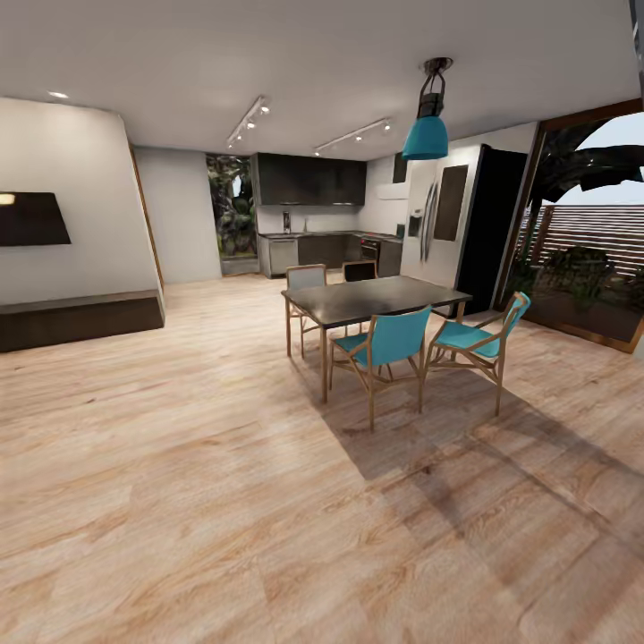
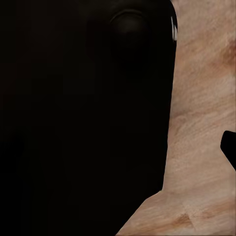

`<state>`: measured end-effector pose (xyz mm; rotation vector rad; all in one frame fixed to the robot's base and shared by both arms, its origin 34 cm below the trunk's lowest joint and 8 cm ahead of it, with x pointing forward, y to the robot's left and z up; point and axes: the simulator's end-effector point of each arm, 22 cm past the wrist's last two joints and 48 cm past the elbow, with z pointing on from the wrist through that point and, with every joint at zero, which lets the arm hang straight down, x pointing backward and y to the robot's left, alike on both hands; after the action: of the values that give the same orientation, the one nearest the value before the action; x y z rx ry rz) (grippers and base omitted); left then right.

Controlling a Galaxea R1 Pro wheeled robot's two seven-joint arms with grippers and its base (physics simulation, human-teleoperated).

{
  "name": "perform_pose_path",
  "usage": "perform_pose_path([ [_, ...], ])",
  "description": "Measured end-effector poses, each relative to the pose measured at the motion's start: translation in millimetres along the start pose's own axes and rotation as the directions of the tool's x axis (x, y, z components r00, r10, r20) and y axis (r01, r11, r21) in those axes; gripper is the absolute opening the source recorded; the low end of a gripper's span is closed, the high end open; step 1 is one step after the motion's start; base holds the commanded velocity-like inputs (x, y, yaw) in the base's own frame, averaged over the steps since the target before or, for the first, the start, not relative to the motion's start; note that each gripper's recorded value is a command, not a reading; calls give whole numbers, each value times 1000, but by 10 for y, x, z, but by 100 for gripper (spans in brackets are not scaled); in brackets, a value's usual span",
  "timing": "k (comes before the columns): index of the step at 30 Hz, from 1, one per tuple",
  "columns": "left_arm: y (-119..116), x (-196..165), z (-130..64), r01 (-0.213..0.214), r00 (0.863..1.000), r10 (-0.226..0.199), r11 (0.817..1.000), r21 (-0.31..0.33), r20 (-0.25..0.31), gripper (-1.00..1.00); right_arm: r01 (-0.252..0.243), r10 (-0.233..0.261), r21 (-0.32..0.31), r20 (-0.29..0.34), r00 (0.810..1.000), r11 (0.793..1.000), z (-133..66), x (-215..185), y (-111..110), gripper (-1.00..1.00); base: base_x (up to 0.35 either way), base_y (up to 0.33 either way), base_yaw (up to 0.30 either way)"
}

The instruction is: Pick up the poster from the kitchen countertop and hang it on one of the wall nails in the kitchen.

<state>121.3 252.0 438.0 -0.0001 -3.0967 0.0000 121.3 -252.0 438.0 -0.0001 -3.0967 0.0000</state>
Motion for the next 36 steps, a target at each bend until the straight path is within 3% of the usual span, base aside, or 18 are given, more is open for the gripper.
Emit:
perform_pose_path([
  [4,-70,-2,-1,4,1000,-4,1000,20,2,100,-1,1,-14,5,1000,1000,-1,-33,98,100,0,0,0],
  [27,-112,18,-1,6,1000,-6,1000,25,2,100,1,-1,-13,13,1000,1000,-1,-87,96,100,0,0,0],
  [35,-377,3,-12,9,1000,-10,999,53,20,100,1,-3,12,146,989,1000,-43,-763,-83,100,0,0,0],
  [36,-351,-308,-27,8,996,-13,999,51,85,100,-2,-6,27,296,955,1000,-137,-1229,-204,100,0,0,0],
])
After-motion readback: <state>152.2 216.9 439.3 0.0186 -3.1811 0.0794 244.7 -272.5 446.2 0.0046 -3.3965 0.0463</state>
